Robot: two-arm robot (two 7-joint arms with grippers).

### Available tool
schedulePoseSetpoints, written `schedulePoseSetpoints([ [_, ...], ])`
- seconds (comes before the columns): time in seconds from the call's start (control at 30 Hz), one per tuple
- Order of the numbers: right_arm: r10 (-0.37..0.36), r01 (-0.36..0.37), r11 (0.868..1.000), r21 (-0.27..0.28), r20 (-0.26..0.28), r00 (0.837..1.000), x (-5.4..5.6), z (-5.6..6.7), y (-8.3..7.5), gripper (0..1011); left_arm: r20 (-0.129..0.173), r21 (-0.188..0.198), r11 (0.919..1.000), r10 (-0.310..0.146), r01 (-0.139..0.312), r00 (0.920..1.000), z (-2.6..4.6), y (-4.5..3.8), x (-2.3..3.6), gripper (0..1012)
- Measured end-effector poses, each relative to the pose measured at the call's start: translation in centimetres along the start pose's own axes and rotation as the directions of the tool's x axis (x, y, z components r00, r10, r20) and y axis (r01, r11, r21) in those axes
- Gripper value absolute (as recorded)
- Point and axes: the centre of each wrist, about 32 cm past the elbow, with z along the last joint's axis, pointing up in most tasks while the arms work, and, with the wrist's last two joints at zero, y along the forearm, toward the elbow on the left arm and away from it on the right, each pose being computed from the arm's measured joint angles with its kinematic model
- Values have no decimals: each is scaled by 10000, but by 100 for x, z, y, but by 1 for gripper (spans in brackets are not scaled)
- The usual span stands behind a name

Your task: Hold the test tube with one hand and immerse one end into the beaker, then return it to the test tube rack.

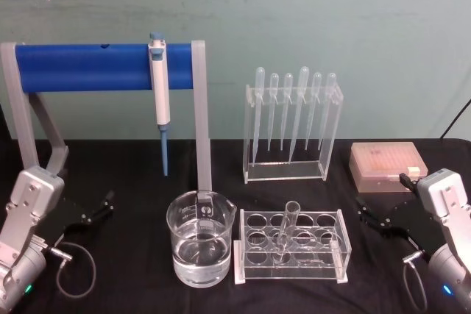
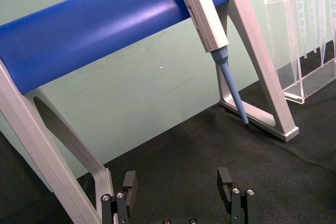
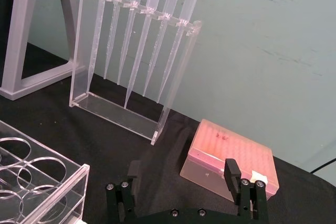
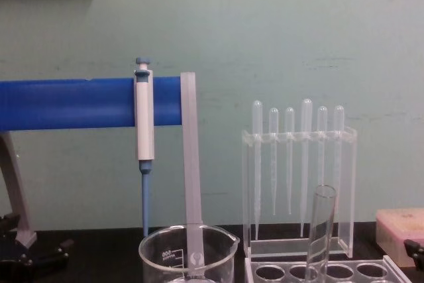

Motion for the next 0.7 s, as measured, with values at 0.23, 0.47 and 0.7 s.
schedulePoseSetpoints([
  [0.23, 0, 0, 10000, 0, 0, 10000, 0, 0, 0, 1004, -1, 0, 10000, 0, 0, 10000, 0, 0, 0, 1000],
  [0.47, 0, 0, 10000, 1, 0, 10000, 0, 0, 0, 1004, -1, 0, 10000, -1, 1, 10000, 0, 0, 0, 1000],
  [0.7, 0, 0, 10000, 0, 0, 10000, 0, 0, 0, 1004, 0, 0, 10000, 0, 0, 10000, 0, 0, 0, 1000],
])
